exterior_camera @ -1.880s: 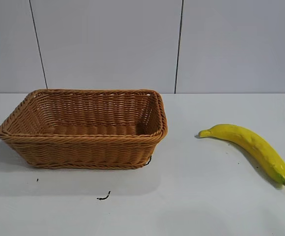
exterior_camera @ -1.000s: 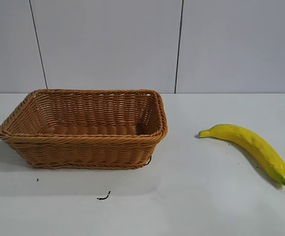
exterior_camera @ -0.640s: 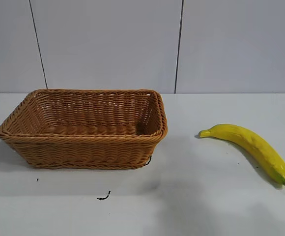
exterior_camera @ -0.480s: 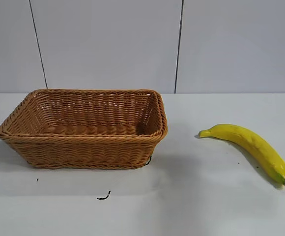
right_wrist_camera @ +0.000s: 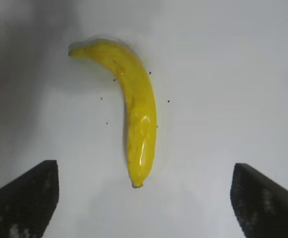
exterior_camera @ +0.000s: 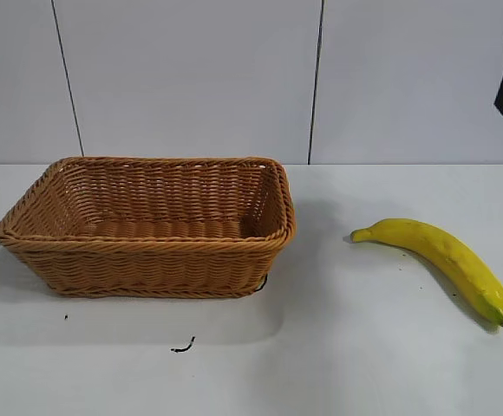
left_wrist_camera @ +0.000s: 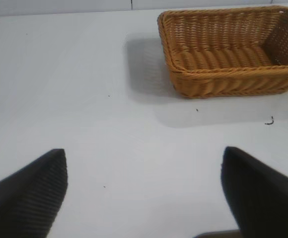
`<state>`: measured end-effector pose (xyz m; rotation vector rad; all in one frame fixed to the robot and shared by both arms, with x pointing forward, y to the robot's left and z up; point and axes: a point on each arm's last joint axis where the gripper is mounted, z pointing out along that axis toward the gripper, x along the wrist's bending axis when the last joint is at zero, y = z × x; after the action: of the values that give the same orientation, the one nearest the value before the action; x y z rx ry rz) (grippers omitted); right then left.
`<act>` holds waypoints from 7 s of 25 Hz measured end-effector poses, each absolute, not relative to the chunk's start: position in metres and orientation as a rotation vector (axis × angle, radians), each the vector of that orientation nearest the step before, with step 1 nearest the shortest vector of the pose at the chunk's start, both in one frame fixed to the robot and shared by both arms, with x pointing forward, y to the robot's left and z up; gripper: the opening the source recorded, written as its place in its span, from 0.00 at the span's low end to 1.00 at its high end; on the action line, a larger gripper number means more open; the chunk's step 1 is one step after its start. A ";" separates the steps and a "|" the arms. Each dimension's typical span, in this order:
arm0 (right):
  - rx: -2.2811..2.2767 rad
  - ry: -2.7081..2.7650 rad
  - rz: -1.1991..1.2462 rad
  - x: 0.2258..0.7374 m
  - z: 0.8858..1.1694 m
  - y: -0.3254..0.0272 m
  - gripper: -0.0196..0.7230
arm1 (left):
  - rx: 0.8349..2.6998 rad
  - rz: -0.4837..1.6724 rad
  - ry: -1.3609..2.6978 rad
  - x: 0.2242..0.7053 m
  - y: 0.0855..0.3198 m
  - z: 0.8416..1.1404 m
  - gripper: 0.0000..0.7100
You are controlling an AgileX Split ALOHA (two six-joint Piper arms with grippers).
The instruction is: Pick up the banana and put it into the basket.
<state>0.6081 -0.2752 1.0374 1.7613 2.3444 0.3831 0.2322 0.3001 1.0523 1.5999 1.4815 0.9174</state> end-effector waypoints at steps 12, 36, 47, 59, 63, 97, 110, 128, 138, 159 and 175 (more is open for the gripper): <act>1.742 2.446 0.246 0.635 0.965 -0.266 0.88 | 1.600 0.917 1.482 0.232 0.300 1.052 0.89; 1.875 2.434 0.123 0.651 0.878 -0.267 0.77 | 1.600 0.917 1.482 0.232 0.300 1.052 0.89; 1.877 2.432 0.124 0.647 0.898 -0.267 0.42 | 1.600 0.917 1.482 0.232 0.300 1.052 0.89; 1.803 2.346 0.258 0.648 0.999 -0.267 0.42 | 1.600 0.917 1.482 0.232 0.300 1.052 0.89; 1.731 2.302 0.342 0.660 1.030 -0.257 0.42 | 1.600 0.917 1.482 0.232 0.300 1.052 0.89; 0.348 2.570 0.559 0.647 0.941 0.023 0.42 | 1.600 0.917 1.482 0.232 0.300 1.052 0.89; 0.375 2.565 0.580 0.648 0.935 0.024 0.71 | 1.600 0.917 1.482 0.232 0.300 1.052 0.89; 1.177 2.486 0.634 0.644 1.019 -0.031 0.95 | 1.600 0.917 1.482 0.232 0.300 1.052 0.89; 1.681 2.310 0.541 0.690 1.025 -0.142 0.95 | 1.600 0.917 1.482 0.232 0.300 1.052 0.89; 2.175 2.122 0.203 0.691 0.996 -0.307 0.95 | 1.600 0.917 1.482 0.232 0.300 1.052 0.89; 2.282 2.429 -0.193 0.535 0.961 -0.277 0.95 | 1.600 0.917 1.482 0.232 0.300 1.052 0.89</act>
<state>0.5347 -0.2772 0.9608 2.2816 2.4294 -0.1927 0.2322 0.3001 1.0523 1.5999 1.4815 0.9174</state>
